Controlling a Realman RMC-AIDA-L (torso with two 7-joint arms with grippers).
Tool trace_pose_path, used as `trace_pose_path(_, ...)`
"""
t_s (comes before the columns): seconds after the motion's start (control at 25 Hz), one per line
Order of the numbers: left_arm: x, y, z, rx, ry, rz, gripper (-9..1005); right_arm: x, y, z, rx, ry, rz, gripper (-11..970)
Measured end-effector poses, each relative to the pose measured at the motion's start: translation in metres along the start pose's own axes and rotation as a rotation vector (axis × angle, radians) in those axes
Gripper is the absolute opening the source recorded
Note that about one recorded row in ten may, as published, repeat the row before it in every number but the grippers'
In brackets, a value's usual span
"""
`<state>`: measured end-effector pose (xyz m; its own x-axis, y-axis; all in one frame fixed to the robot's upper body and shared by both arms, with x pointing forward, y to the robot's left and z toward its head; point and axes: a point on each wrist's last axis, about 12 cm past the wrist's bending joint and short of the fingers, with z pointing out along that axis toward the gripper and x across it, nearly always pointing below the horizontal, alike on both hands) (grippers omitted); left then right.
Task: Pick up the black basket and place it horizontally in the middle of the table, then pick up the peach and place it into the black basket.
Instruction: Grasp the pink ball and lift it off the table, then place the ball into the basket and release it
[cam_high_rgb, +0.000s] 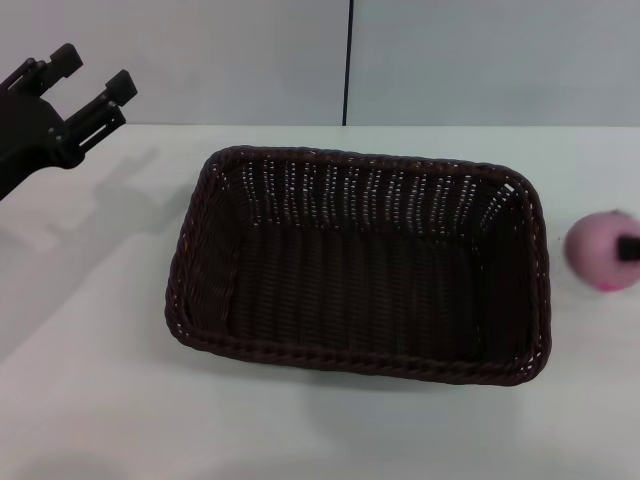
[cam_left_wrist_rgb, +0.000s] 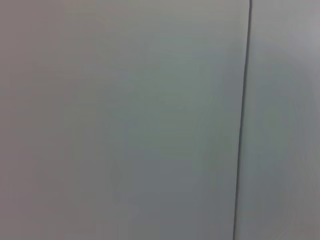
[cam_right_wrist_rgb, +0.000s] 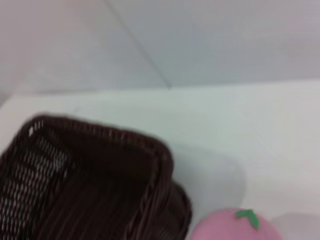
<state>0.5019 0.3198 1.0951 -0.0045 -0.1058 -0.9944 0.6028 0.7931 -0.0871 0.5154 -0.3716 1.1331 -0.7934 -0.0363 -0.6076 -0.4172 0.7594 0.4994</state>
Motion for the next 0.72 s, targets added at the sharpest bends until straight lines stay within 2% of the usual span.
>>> trace_pose_path(0.04,0.0,0.0,0.0,0.0,0.0,-0.001,756,0.0,0.0,0.0,0.0,0.0,0.0,268)
trace_pose_path(0.12,0.0,0.0,0.001,0.001,0.0,-0.002,756,0.001,0.003,-0.019,0.009,-0.048,0.003,232)
trace_pose_path(0.2,0.001,0.0,0.0,0.001,0.0,-0.003,756,0.0,0.015,-0.046,0.025,-0.104,-0.021,216)
trace_pose_path(0.24,0.001,0.0,0.0,0.002,0.0,-0.003,757,0.0,0.015,-0.046,0.025,-0.104,-0.021,208)
trace_pose_path(0.36,0.003,-0.002,0.001,0.006,0.002,0.002,757,-0.009,0.041,-0.069,0.005,-0.149,-0.094,183)
trace_pose_path(0.4,0.004,-0.002,0.0,0.007,0.002,0.006,757,-0.016,0.06,-0.073,-0.079,-0.172,-0.156,176)
trace_pose_path(0.44,0.004,-0.002,0.0,0.007,0.002,0.006,757,-0.016,0.06,-0.073,-0.079,-0.172,-0.156,168)
trace_pose_path(0.56,0.008,-0.003,-0.001,0.003,0.004,0.002,757,-0.029,0.077,-0.06,-0.22,-0.174,-0.213,146)
trace_pose_path(0.68,0.011,-0.003,-0.002,-0.001,0.004,-0.008,756,-0.042,0.078,-0.025,-0.303,-0.128,-0.204,96)
trace_pose_path(0.72,0.012,-0.004,-0.003,-0.002,0.003,-0.016,756,-0.044,0.076,-0.01,-0.326,-0.113,-0.195,115)
